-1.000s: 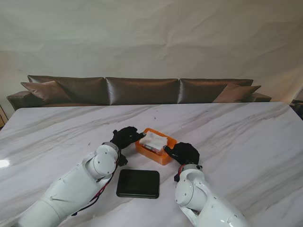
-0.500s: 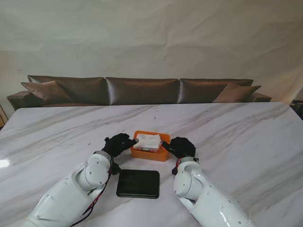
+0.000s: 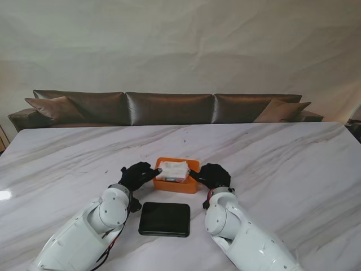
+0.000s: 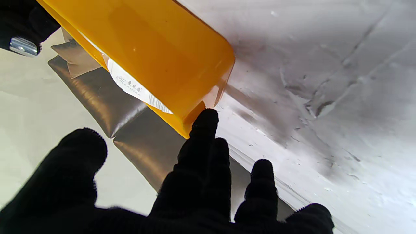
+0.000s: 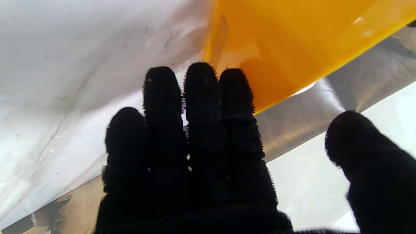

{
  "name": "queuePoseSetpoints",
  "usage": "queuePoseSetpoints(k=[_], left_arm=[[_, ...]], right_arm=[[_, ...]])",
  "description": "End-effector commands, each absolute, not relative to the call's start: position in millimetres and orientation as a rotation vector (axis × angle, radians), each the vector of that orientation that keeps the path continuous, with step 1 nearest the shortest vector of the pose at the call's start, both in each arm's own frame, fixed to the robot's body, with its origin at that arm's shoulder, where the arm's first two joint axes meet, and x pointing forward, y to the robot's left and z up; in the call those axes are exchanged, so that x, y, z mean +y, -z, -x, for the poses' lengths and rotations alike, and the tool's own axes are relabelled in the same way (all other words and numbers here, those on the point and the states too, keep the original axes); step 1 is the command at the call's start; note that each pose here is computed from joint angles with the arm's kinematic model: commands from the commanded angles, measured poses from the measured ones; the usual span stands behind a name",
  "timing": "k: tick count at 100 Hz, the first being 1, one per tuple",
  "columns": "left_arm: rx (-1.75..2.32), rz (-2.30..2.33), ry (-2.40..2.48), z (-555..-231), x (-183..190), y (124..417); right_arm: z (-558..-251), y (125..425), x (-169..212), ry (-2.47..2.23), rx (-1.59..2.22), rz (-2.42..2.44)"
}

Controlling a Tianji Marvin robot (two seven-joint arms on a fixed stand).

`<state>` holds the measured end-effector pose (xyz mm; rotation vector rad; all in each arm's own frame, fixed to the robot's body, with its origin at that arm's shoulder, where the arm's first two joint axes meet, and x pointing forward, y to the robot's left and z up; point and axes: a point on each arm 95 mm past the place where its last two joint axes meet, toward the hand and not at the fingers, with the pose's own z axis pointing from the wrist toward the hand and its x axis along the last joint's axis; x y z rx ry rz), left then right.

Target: Refill a tissue box and feed the first sheet

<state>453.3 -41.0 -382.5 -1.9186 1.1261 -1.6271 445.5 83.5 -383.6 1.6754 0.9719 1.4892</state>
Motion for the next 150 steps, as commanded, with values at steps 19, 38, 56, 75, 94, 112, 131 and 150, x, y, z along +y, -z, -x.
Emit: queuePoseSetpoints(k=[19,38,56,75,94,112,131,150], left_arm=[[1.114,1.948,1.631,-443,-41,384],[1.128,1.936,1.622,-438,-38,383],[1.101,1.924,1.597,-438,-30,381],[1.038,1.906,1.584,-435,-19,375],[0.978,1.942,1.589,-420,-9,371],[0.989,1.982,1.583,-397,-2,368],[0.953,2.026,1.576,-376,2,362],[0.86,2.09,1.557,-357,1,357]], right_arm=[[-443,383,84,-1.471,1.018,-1.703],[-441,382,82,-1.456,1.012,-1.71],[-433,377,79,-1.433,1.014,-1.738],[-421,377,78,-1.421,1.011,-1.776],[-416,380,83,-1.457,1.012,-1.774],[-412,381,88,-1.482,1.013,-1.775],[-404,377,86,-1.438,1.004,-1.769],[-381,364,85,-1.381,0.941,-1.814]])
